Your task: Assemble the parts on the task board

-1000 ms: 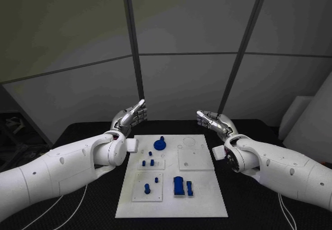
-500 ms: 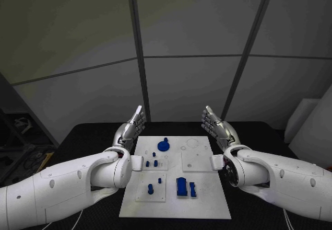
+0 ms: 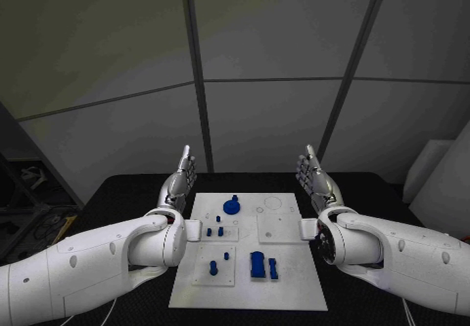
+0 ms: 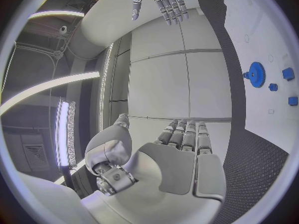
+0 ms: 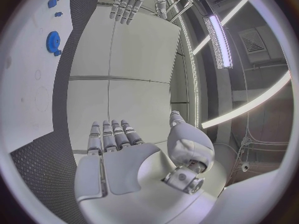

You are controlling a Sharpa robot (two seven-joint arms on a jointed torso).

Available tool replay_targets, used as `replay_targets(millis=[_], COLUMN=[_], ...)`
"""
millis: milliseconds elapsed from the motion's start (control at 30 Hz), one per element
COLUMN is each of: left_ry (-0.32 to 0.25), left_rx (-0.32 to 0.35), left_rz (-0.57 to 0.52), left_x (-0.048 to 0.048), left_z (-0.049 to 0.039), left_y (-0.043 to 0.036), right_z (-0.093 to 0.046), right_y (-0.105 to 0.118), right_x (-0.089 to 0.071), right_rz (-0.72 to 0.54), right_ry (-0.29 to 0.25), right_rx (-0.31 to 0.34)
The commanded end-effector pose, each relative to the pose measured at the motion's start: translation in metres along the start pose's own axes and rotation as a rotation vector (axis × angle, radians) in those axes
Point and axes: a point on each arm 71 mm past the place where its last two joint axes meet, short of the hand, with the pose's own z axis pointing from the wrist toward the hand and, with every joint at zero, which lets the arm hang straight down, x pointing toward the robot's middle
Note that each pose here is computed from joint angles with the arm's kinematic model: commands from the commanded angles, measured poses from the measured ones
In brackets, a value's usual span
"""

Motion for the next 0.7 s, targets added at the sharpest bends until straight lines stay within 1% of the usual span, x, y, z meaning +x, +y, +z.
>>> replay_targets(millis=[33, 700], left_ry=[-0.004, -0.004], left_rx=[0.038, 0.038], left_rz=[0.015, 0.015], left_x=[0.0002, 0.0002], left_z=[0.0001, 0.0001], left_y=[-0.0038, -0.0038], right_z=[0.0001, 0.0001], right_y=[0.0024, 0.0024], right_x=[-0.0007, -0.0007], right_rz=[-0.001, -0.001], right_ry=[-0.017, -0.017], right_rx=[-0.016, -0.016])
